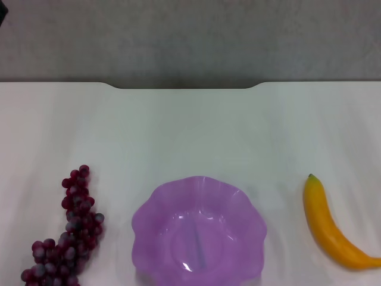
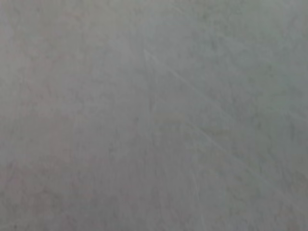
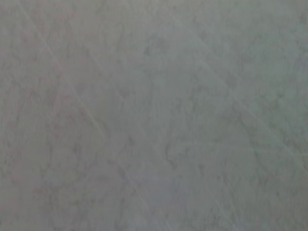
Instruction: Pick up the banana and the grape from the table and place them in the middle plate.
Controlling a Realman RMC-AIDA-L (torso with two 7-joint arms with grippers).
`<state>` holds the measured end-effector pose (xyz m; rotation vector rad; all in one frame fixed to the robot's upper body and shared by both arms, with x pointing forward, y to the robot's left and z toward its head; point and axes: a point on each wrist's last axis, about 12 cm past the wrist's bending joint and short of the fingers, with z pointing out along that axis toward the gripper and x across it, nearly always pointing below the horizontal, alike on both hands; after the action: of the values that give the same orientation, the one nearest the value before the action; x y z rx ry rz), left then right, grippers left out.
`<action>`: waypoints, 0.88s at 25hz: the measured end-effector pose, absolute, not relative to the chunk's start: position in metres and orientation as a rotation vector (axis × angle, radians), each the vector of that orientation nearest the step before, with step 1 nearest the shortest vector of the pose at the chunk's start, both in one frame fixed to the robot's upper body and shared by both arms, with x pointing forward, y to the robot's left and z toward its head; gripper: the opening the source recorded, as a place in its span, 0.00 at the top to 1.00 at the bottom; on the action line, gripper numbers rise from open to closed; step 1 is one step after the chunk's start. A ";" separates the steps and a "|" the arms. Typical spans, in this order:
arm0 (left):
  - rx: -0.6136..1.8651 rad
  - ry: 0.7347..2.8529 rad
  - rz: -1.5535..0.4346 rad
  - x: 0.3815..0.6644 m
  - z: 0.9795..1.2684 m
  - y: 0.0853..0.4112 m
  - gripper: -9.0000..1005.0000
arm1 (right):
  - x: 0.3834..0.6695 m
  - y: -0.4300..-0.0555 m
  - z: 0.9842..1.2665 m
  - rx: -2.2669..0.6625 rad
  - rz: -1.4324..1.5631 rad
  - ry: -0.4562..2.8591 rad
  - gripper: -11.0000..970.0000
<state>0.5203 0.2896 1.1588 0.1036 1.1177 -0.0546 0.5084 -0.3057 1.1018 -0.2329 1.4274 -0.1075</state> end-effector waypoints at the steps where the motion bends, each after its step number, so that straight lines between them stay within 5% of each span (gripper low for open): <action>1: 0.103 1.118 -0.055 0.520 1.159 0.290 0.14 | 0.508 -0.306 1.102 -0.233 -0.107 1.427 0.22; 14: 0.097 1.165 -0.057 0.522 1.160 0.288 0.14 | 0.511 -0.304 1.102 -0.230 -0.103 1.466 0.22; 22: 0.074 1.385 -0.051 0.528 1.173 0.288 0.14 | 0.519 -0.304 1.108 -0.209 -0.093 1.576 0.22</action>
<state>0.5279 0.2883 1.1734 0.0744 1.3845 -0.0505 0.5191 -0.3044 1.1081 -0.2093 1.5756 -0.0927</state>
